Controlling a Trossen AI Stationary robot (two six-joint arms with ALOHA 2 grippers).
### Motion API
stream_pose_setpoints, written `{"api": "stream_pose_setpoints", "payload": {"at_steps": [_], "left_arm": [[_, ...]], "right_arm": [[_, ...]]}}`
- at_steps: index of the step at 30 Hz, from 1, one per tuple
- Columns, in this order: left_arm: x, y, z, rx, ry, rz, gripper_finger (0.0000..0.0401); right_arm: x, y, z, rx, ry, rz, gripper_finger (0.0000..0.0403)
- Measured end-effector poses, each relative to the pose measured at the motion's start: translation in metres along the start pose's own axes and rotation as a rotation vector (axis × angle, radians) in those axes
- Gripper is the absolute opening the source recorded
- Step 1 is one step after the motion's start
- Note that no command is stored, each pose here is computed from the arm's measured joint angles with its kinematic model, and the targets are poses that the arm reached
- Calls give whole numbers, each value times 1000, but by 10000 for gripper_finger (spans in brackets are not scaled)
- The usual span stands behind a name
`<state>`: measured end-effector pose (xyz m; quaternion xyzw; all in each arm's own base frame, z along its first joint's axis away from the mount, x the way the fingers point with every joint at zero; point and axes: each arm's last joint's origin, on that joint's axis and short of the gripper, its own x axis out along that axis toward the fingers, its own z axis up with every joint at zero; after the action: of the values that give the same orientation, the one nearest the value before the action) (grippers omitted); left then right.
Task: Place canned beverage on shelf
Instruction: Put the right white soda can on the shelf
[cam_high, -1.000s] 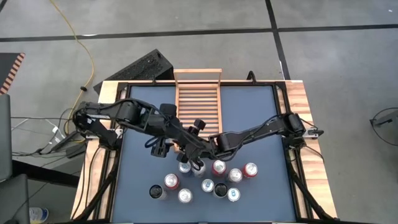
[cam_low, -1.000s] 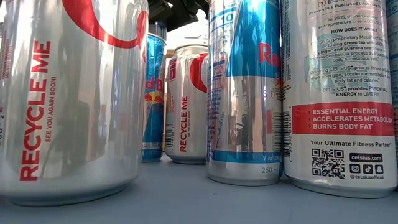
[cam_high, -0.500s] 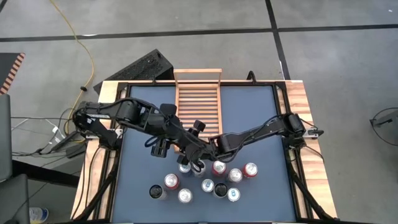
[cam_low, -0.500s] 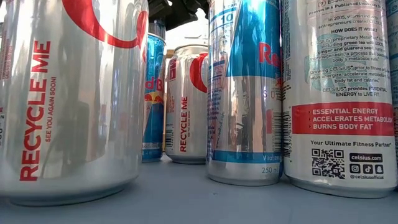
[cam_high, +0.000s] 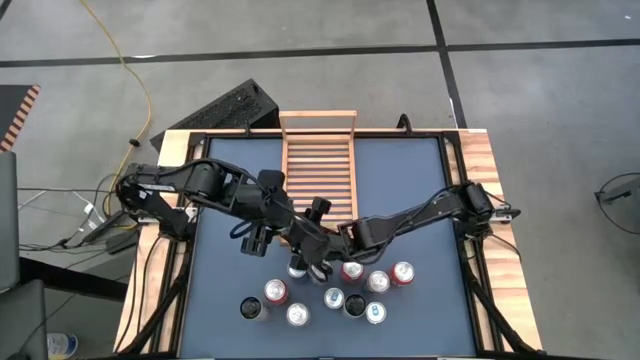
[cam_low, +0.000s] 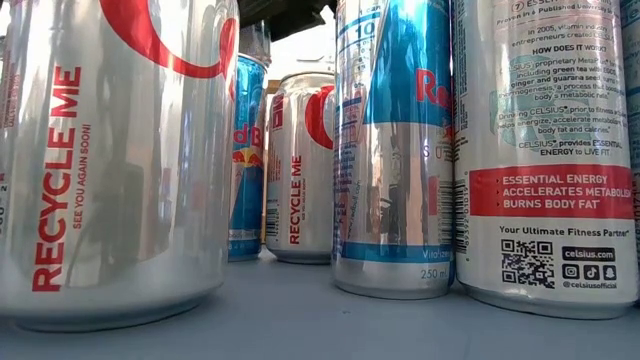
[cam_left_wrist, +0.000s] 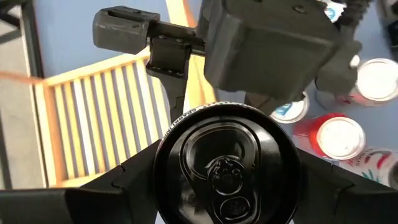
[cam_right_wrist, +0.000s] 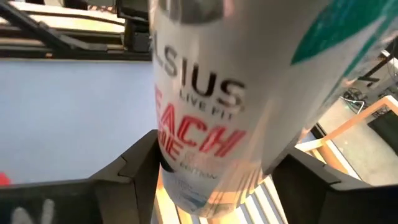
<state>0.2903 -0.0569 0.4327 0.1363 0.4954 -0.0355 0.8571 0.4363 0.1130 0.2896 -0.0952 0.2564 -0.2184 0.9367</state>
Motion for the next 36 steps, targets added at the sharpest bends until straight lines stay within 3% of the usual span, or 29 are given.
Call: {"api": "stream_pose_setpoints", "payload": {"at_steps": [11,15,19,24,28,31,36], "left_arm": [[-19,5,0,54,-42,22,248],[-30,6,-2,99,-42,21,248],[-36,14,-1,140,-89,36,248],[-39,40,-9,74,-100,-8,248],[-39,69,-17,51,-92,40,248],[-34,94,-20,57,-94,98,248],[-36,135,-32,46,-175,87,249]], "right_arm": [[-42,0,1,-53,59,30,259],[-58,-3,-5,-55,110,-19,260],[-92,-6,-3,-37,110,-2,260],[-142,-15,-8,2,114,-51,260],[-175,-21,-16,36,86,-96,260],[-191,-20,-20,62,58,-104,260],[-205,-12,-27,42,46,-86,260]]}}
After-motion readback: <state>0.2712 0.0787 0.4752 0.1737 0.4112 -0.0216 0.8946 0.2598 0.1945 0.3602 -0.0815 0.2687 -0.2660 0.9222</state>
